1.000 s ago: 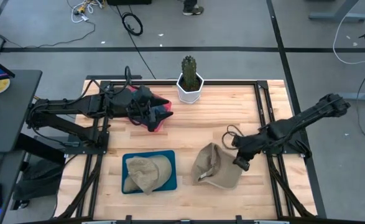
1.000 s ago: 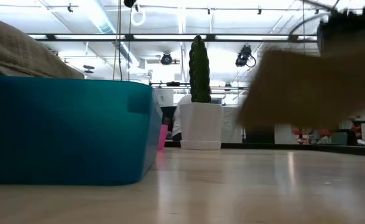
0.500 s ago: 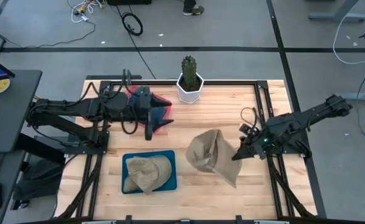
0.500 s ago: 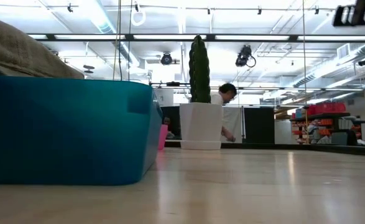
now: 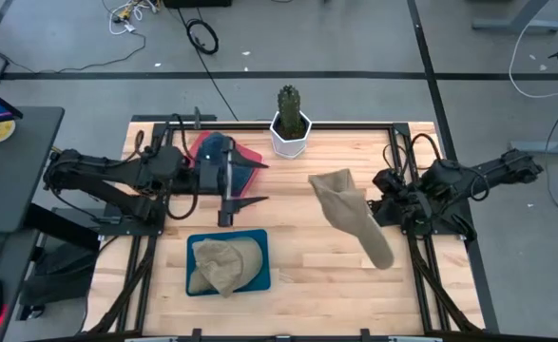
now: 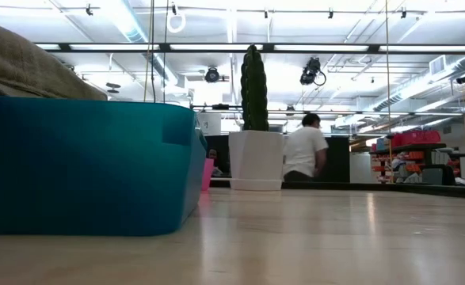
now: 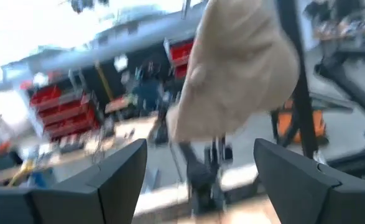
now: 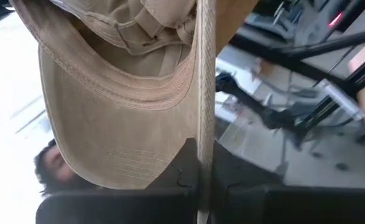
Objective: Pick & Place hat
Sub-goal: Put the brown cap into the blue bin
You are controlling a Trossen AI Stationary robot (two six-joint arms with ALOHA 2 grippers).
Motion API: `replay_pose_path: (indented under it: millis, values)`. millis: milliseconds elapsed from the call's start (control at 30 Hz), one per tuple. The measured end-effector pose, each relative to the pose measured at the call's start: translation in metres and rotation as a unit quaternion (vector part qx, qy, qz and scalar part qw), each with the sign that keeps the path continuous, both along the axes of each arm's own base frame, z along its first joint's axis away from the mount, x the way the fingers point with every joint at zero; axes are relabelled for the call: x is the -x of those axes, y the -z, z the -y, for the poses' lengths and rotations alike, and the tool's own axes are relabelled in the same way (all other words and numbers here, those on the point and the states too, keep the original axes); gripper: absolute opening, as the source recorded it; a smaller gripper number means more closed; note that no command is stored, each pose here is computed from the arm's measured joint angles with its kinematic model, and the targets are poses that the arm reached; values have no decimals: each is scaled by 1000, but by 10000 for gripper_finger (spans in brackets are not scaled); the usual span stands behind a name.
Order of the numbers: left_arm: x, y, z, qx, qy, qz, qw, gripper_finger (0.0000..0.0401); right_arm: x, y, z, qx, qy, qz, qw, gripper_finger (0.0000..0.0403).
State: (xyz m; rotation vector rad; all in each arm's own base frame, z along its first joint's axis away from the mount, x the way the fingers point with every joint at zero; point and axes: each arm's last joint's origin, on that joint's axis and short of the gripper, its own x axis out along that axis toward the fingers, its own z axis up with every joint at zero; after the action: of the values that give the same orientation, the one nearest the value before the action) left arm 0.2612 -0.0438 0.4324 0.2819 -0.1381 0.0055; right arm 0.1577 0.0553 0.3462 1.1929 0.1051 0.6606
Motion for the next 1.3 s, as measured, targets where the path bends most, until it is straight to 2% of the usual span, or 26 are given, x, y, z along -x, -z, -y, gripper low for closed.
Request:
replay_pose_path:
  millis: [200,333,533,700,1000,1300]
  values:
    - [-20,8,2,-33,10,15,999,298,-9,2,-3,-30,-53,-21,998,6]
    - [-33,14,0,-25,7,19,999,298,-18,8,-6,-31,-70,-40,996,6]
    - [-43,19,1,3,89,29,996,298,-27,12,-9,-27,-73,-43,996,6]
    - [-44,21,4,29,136,20,990,298,-28,11,-9,-28,-73,-35,996,6]
    - [-46,16,4,39,139,55,988,297,-31,13,-10,-27,-72,-39,996,6]
    - [-66,33,8,60,155,38,985,297,-37,16,-12,-27,-72,-37,996,6]
